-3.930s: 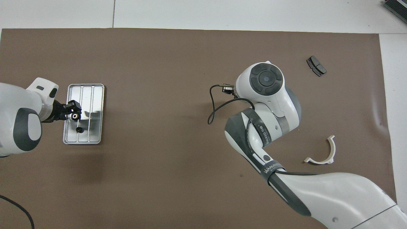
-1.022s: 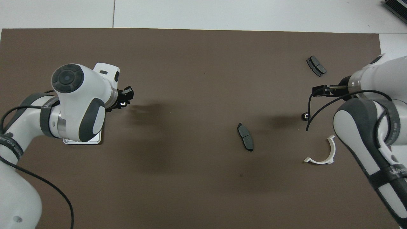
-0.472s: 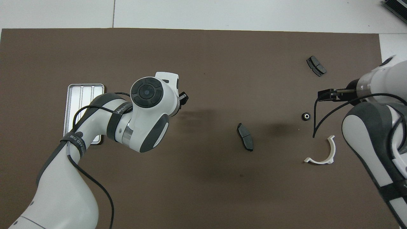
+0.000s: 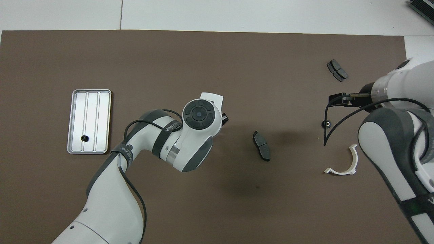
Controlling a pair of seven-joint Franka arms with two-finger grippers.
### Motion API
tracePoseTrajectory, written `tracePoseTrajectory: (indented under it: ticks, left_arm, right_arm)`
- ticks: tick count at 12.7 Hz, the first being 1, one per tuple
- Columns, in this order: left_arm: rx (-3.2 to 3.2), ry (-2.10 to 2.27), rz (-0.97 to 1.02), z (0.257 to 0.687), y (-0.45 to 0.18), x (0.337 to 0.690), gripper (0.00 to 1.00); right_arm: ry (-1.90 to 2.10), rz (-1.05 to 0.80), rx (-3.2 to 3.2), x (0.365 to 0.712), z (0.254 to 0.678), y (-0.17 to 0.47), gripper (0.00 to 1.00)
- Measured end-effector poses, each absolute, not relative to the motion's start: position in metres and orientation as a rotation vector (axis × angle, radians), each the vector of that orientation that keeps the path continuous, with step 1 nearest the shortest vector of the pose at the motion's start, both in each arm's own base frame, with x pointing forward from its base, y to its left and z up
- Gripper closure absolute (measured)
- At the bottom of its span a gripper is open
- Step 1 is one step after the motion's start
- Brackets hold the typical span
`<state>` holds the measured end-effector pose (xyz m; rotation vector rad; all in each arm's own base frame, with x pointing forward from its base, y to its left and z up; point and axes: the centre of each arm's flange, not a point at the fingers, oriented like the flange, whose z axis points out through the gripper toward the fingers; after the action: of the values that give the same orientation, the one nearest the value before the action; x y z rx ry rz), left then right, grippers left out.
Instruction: Place bearing gear from tray to pile
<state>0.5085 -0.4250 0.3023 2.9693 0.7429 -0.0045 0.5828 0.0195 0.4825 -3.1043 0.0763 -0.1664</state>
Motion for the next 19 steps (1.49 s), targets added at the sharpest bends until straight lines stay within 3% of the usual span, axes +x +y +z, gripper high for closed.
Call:
tracePoseTrajectory:
  ticks: [1,2,6,14,19]
  left_arm:
    - [2.971,0.739,-0.007,0.298,-0.429,0.508,0.64]
    - [2.969,0.744,-0.003,0.298,-0.428,0.511,0.57]
    - [2.942,0.821,0.044,0.325,-0.388,0.548,0.12]
    - [3.109,0.527,-0.132,0.386,-0.195,0.605,0.15]
    - [3.127,0.231,-0.194,0.38,-0.061,0.58,0.2]
  right_arm:
    - [0.073,-0.165,-3.102,0.583,0.488,0.026,0.0]
    - [0.091,-0.171,-3.098,0.584,0.493,0.036,0.0]
    - [0.166,-0.181,-3.079,0.581,0.498,0.089,0.0]
    - [0.287,-0.171,-3.079,0.582,0.451,0.228,0.0]
    - [0.268,-0.177,-3.069,0.584,0.404,0.304,0.0]
